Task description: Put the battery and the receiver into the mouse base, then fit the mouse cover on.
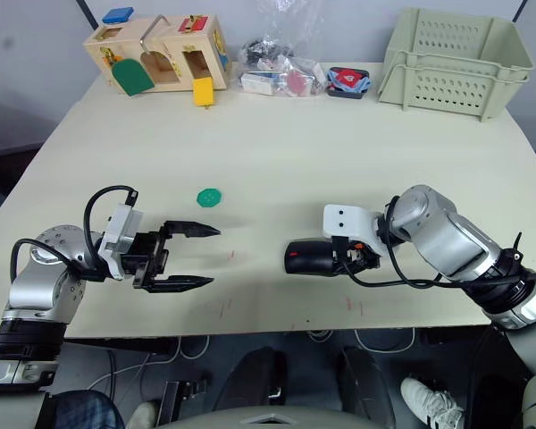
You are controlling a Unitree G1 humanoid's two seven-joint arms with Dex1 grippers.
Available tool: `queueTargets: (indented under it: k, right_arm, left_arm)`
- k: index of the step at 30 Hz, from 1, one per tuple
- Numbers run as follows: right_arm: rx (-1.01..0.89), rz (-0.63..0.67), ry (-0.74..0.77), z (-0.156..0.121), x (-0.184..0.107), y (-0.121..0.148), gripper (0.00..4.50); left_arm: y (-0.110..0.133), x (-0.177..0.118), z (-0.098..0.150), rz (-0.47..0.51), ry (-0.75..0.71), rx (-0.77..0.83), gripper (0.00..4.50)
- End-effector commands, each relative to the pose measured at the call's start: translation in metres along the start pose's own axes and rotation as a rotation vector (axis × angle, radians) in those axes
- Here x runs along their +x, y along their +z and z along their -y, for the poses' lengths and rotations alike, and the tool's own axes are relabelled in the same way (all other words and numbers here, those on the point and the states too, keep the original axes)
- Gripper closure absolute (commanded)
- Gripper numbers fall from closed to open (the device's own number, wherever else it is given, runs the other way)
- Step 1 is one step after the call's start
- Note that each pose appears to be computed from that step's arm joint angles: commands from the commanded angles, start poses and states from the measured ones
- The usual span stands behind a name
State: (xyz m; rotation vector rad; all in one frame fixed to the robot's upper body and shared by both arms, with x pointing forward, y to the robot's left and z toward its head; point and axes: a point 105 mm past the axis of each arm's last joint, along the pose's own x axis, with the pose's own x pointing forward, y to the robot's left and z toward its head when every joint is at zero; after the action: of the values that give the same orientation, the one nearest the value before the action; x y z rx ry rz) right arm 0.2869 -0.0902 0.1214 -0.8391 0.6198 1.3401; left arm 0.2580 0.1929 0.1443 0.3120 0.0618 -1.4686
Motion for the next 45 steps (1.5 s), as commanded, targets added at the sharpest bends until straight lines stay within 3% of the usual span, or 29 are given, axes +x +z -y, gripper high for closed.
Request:
queueTargets:
  k: [1,7,8,9,10,34,39,45]
  right_arm:
    - [0.0,-0.007,0.003,-0.003,0.001,-0.002,2.19]
    - [0.002,0.002,0.0,-0.002,0.0,-0.001,2.19]
    - [0.001,0.003,0.0,-0.002,0.0,-0.001,1.19]
    - [0.002,0.004,0.001,-0.002,-0.001,0.0,0.93]
    - [0.002,0.005,0.002,-0.002,-0.001,0.0,0.1]
    - [-0.023,0.14,-0.083,0.007,-0.023,0.015,0.1]
    - [-0.059,0.267,-0.096,0.003,-0.025,0.02,0.1]
    - [-0.102,0.426,-0.11,-0.005,-0.026,0.005,0.1]
  left_arm:
    - [0.007,-0.001,0.003,0.0,-0.044,0.045,0.0]
    - [0.006,-0.001,0.004,0.001,-0.045,0.046,0.0]
    - [0.006,-0.001,0.004,0.001,-0.044,0.046,0.0]
    - [0.006,-0.001,0.004,0.001,-0.044,0.046,0.0]
    - [0.006,-0.002,0.004,0.001,-0.043,0.046,0.0]
    - [0.004,-0.005,0.0,0.003,-0.025,0.049,0.0]
    - [0.005,-0.005,0.0,0.003,-0.026,0.053,0.0]
    - [0.007,-0.006,0.001,-0.001,-0.025,0.056,0.0]
